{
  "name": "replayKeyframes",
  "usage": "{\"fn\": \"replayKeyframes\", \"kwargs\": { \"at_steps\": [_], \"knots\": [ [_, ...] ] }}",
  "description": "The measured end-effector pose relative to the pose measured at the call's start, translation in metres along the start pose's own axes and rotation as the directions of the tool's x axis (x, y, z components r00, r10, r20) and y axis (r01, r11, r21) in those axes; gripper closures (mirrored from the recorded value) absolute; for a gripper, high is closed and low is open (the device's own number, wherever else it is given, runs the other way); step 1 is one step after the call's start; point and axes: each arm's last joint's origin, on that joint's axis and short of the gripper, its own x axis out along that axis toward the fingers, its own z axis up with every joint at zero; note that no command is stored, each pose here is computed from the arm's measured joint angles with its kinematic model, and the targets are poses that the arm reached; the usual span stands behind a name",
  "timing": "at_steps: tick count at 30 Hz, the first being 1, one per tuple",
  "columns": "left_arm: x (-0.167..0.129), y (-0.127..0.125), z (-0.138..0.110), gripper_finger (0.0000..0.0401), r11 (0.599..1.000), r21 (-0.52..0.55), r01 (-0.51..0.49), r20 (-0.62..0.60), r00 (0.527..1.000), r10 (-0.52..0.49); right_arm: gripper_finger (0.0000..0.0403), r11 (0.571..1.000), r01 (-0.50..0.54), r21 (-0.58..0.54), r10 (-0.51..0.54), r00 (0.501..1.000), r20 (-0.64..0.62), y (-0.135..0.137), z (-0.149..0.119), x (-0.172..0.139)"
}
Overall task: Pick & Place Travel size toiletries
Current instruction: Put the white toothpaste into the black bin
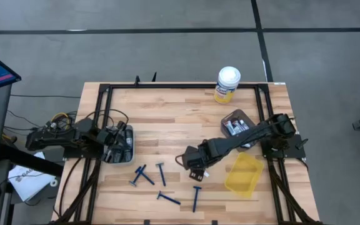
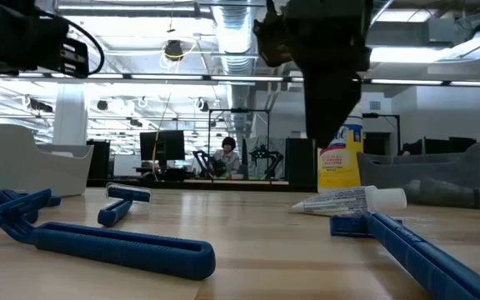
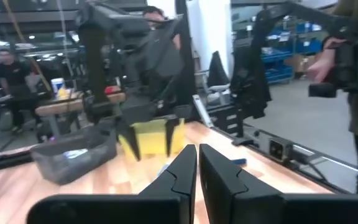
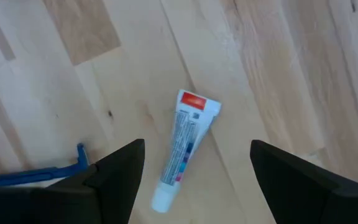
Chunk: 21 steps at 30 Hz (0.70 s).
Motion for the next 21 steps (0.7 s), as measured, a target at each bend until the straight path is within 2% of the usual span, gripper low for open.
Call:
{"fn": "replayKeyframes", "kwargs": {
  "at_steps": [5,11,21],
  "knots": [
    [-0.001,0.002,-0.001,0.0386,1.000,-0.002,-0.028,-0.014,1.000,0.028,0.0117,1.000,0.024,-0.007,-0.023,1.000,0.018,0.007,-0.009,-0.004],
    [0.000,0.000,-0.001,0.0388,1.000,-0.005,0.000,-0.010,1.000,0.000,0.0117,0.999,0.015,-0.028,-0.014,1.000,0.017,0.020,-0.018,-0.002],
    [0.004,-0.015,0.000,0.0390,0.986,-0.021,0.163,0.006,0.987,-0.163,0.0117,0.991,-0.009,0.136,0.000,0.998,0.063,0.024,-0.016,-0.002]
  ]
}}
